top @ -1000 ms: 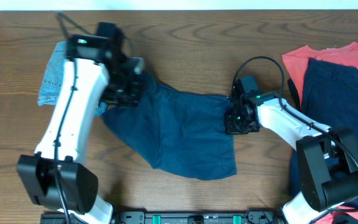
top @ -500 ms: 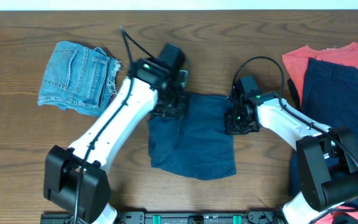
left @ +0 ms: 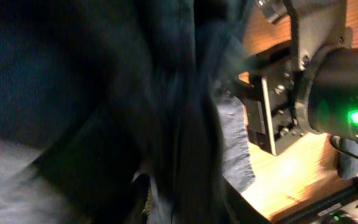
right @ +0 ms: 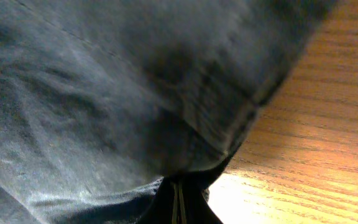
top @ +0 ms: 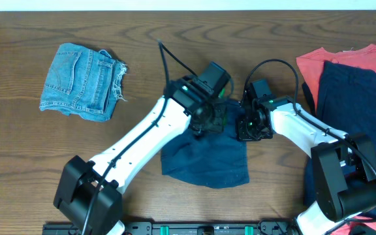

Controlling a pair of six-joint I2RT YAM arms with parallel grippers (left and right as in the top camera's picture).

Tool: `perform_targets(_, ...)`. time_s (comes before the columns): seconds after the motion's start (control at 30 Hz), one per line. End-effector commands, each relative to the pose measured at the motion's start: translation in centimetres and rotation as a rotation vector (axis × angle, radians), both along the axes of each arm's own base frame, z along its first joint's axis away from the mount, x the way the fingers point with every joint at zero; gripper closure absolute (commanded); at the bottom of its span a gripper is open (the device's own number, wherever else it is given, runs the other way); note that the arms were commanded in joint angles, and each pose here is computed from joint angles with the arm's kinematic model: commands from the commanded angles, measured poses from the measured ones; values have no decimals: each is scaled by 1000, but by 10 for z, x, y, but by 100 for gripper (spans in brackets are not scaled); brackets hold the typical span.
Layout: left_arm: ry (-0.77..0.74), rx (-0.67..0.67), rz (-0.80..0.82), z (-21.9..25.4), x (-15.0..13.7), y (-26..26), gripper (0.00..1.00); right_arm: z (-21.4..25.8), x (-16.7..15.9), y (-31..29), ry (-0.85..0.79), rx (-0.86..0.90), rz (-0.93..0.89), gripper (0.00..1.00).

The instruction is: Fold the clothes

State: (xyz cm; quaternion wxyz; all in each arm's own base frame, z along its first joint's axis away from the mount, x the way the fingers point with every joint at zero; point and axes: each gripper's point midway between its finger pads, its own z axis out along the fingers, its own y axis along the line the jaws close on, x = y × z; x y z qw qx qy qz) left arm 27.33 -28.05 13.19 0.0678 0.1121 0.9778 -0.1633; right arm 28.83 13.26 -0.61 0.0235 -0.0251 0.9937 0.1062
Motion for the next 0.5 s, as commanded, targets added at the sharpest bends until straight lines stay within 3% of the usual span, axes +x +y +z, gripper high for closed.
perform_targets(0.0, -7, 19, 27, 0, -4, -3, 67, -20, -14, -15, 65, -75, -20, 99)
perform_targets(0.13, 3, 23, 4, -1, -12, -8, 61, -20, -15, -15, 68, -76, -20, 99)
perform_targets(0.3, 14, 45, -8, -2, -13, 1, 62, -19, -16, -18, 77, -78, -26, 98)
perform_targets(0.47, 41, 88, -11, -1, -10, 28, 62, -4, -19, -23, 96, -58, -5, 87)
